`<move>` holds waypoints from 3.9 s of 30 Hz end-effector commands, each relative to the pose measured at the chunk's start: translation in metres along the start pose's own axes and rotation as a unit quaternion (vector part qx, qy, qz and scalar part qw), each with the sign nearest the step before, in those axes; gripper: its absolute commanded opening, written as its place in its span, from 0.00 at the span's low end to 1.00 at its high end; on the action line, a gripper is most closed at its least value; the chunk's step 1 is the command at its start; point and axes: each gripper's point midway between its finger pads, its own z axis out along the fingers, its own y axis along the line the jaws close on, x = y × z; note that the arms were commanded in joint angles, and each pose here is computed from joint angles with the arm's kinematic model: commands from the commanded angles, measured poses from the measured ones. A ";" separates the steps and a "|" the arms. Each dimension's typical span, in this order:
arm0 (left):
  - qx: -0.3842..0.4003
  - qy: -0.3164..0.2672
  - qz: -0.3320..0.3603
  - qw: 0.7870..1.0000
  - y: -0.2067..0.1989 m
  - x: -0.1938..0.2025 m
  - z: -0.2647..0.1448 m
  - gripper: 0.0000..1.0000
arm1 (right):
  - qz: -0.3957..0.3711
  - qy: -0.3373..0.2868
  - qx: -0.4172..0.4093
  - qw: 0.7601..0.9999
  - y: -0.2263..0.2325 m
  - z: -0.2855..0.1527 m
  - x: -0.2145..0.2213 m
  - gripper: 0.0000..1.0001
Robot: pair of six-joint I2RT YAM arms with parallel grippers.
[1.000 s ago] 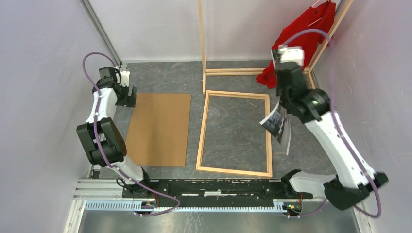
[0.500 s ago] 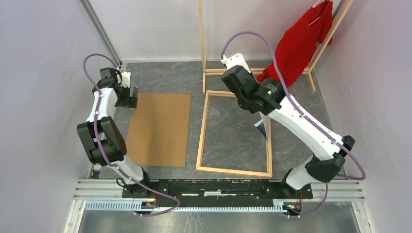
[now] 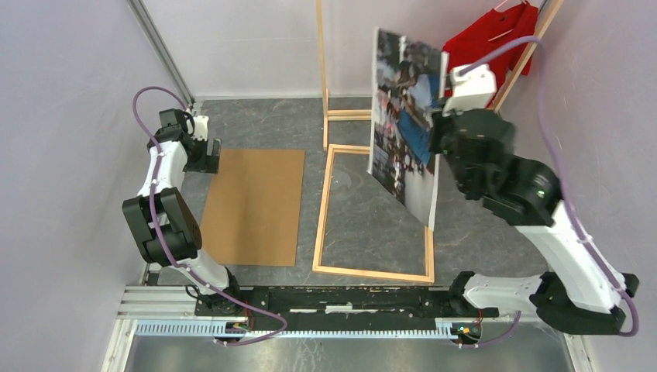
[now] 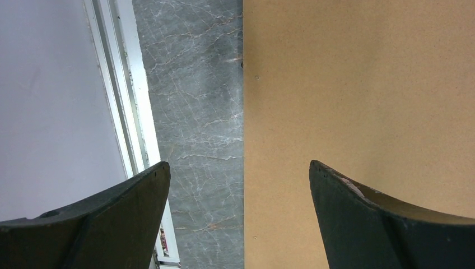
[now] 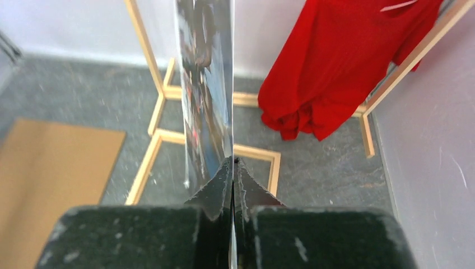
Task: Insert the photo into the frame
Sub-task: Turn over the photo from the photo frame.
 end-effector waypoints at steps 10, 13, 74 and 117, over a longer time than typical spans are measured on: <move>-0.009 -0.021 0.000 1.000 0.003 -0.005 -0.020 1.00 | -0.077 0.011 0.084 0.993 -0.027 0.003 -0.024 0.00; -0.011 -0.019 -0.002 1.000 0.003 -0.004 -0.019 1.00 | -0.102 0.022 0.096 0.990 -0.027 0.009 -0.014 0.00; -0.016 -0.005 0.010 1.000 0.005 0.005 -0.015 1.00 | 0.199 0.264 0.005 0.944 0.229 0.124 0.238 0.00; -0.004 -0.020 0.020 1.000 -0.004 0.012 -0.030 1.00 | 0.395 0.123 0.284 0.865 0.142 0.166 0.258 0.00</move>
